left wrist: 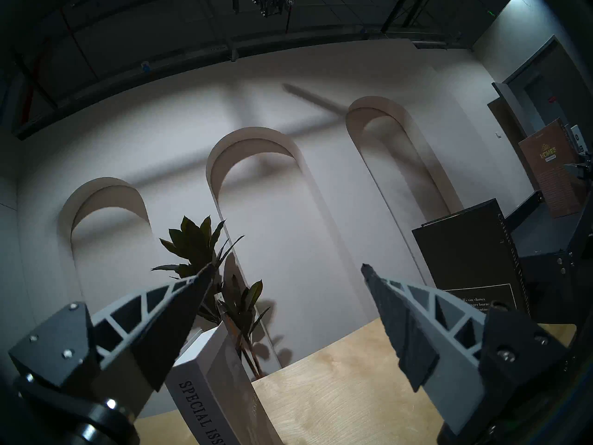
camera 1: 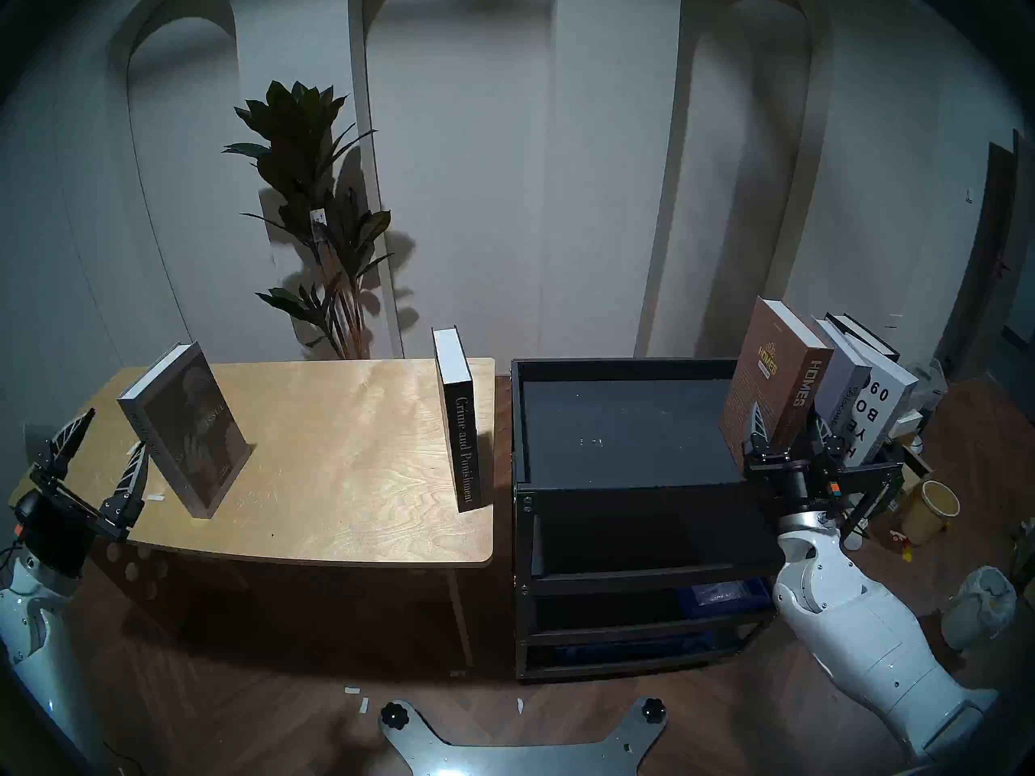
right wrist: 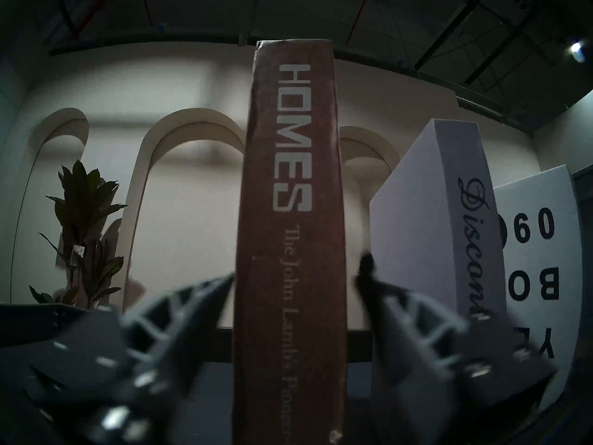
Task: Move the books from the display table onto the shelf, standing them upright with spines facing out and tallest at one end
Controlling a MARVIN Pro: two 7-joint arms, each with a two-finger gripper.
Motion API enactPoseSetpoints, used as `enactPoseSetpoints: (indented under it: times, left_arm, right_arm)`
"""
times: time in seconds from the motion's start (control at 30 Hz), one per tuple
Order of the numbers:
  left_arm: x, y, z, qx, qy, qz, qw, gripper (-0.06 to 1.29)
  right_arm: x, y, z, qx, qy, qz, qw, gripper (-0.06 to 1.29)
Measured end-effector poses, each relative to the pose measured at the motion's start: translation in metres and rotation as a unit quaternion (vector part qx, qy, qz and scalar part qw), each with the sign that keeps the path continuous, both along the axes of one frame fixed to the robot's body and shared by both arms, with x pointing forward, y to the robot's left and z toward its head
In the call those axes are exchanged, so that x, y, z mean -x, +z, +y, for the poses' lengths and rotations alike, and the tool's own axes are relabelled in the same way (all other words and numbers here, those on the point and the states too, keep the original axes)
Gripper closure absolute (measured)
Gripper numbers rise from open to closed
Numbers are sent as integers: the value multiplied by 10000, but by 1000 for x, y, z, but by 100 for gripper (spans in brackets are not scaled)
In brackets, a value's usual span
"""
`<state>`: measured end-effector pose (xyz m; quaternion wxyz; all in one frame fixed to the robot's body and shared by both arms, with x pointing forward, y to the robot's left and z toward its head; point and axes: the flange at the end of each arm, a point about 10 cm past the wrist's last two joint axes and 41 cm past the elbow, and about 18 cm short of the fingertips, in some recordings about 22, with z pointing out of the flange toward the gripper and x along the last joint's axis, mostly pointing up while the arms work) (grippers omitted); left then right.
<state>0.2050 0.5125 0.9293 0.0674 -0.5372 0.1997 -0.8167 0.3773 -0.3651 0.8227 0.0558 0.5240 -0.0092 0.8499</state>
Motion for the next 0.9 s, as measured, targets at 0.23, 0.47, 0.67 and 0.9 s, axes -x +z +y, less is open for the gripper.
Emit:
enactPoseSetpoints:
  times: [0.23,0.47,0.67,0.9]
  left_arm:
    - [0,0,0,0,0,-1,10000,-1]
    - [0,0,0,0,1,-2,10000,-1]
    - [0,0,0,1,2,-3,10000,-1]
    - [0,0,0,1,3,-4,10000,-1]
  right_arm:
    - [-1,6,1,-38,-48,-88,9999,0]
    - [-3,21,-3,-177,-166,-279,9993,0]
    - [2,43,-6,-324,-221,-516,9979,0]
    - [11,68,-10,-422,-221,-754,9960,0]
